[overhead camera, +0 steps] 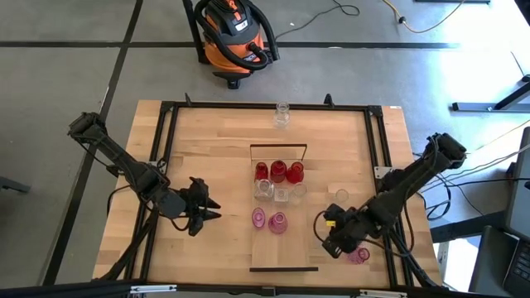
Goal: Sort vases onto shelf
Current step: Put the transparent vase on the shelf
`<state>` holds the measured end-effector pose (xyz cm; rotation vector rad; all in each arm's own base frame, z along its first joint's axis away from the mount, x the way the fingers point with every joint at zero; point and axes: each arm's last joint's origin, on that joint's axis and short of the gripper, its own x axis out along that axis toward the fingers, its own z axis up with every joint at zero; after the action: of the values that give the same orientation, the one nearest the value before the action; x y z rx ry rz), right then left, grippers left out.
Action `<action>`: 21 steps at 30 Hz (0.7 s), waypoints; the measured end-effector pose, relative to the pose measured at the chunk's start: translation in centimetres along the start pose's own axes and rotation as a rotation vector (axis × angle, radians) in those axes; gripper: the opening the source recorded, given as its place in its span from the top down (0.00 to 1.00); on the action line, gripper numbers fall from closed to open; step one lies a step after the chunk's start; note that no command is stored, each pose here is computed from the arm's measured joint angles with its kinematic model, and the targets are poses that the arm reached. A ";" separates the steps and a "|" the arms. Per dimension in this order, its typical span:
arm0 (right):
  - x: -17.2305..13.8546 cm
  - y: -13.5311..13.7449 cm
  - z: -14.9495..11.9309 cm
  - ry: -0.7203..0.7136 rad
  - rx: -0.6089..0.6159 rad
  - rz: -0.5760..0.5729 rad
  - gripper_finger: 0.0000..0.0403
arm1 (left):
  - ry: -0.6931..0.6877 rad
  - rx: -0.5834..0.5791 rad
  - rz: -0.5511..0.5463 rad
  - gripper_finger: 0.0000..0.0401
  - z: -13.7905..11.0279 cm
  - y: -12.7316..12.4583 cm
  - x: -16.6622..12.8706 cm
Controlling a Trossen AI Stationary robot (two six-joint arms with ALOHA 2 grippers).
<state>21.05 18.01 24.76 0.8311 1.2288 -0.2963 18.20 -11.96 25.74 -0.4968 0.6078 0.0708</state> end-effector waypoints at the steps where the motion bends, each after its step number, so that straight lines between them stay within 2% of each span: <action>1: -0.5 0.2 0.5 -0.001 -0.020 -0.009 0.97 | -0.005 0.001 0.005 0.64 0.0 0.0 0.0; 7: -5.1 1.9 4.3 -0.018 -0.116 0.015 0.98 | -0.026 0.001 0.023 0.64 0.1 0.1 0.0; 12: -7.7 3.6 7.5 0.052 -0.157 0.083 0.99 | -0.041 0.001 0.034 0.64 0.1 0.1 0.0; 15: -7.9 5.1 8.8 0.110 -0.194 0.113 0.99 | -0.050 0.000 0.042 0.64 0.2 0.1 0.0; 21: -6.1 8.3 10.0 0.209 -0.249 0.066 0.99 | -0.052 -0.005 0.043 0.64 0.2 0.1 0.0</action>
<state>31.18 15.27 34.60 0.6969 1.3971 -0.0003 18.25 -11.78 25.81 -0.4855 0.5677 0.1262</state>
